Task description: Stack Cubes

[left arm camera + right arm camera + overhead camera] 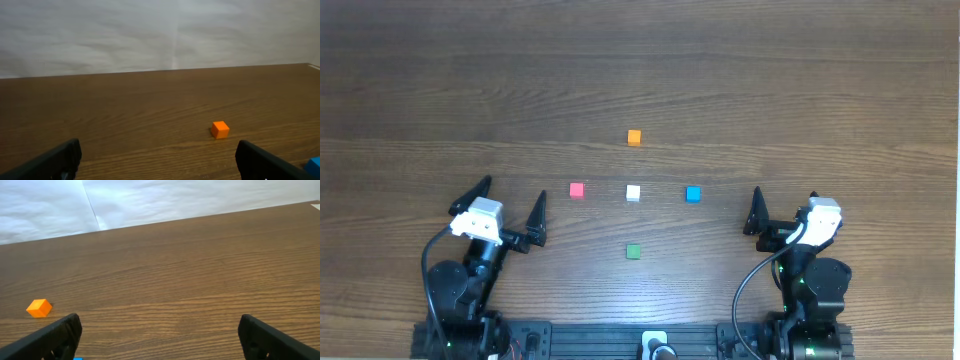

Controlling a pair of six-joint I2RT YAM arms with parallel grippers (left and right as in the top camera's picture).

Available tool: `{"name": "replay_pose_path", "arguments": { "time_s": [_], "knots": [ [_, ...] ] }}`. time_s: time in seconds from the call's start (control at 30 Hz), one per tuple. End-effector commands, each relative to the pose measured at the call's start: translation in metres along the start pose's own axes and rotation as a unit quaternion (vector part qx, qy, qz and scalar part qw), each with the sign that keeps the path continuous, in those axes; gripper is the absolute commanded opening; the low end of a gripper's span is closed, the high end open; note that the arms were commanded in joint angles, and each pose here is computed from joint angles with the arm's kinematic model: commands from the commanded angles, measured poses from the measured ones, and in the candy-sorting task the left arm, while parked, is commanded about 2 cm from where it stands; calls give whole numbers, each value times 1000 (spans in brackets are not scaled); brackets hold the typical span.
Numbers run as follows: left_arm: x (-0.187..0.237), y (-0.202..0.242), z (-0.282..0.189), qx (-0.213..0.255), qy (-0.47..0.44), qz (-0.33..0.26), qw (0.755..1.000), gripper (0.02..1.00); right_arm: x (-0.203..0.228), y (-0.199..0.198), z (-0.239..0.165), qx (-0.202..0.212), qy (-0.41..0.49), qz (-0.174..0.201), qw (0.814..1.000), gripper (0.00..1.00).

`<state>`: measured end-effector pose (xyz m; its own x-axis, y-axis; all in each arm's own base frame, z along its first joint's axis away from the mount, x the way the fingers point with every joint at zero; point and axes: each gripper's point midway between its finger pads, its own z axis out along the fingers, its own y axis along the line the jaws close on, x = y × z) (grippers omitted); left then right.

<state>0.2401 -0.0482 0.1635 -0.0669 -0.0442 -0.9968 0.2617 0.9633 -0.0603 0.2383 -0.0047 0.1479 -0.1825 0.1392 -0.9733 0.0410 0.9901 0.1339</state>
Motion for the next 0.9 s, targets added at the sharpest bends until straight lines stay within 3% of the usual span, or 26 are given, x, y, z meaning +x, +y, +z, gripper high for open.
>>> {"name": "replay_pose_path", "arguments": {
  "time_s": [0.03, 0.9],
  "knots": [
    [2, 0, 0, 1, 1, 7, 1000, 998, 6, 3, 0, -9, 12, -1, 1000, 993],
    [2, -3, 1, 9, 2, 7, 1000, 1000, 6, 3, 0, -9, 12, -1, 1000, 993]
  ]
}}
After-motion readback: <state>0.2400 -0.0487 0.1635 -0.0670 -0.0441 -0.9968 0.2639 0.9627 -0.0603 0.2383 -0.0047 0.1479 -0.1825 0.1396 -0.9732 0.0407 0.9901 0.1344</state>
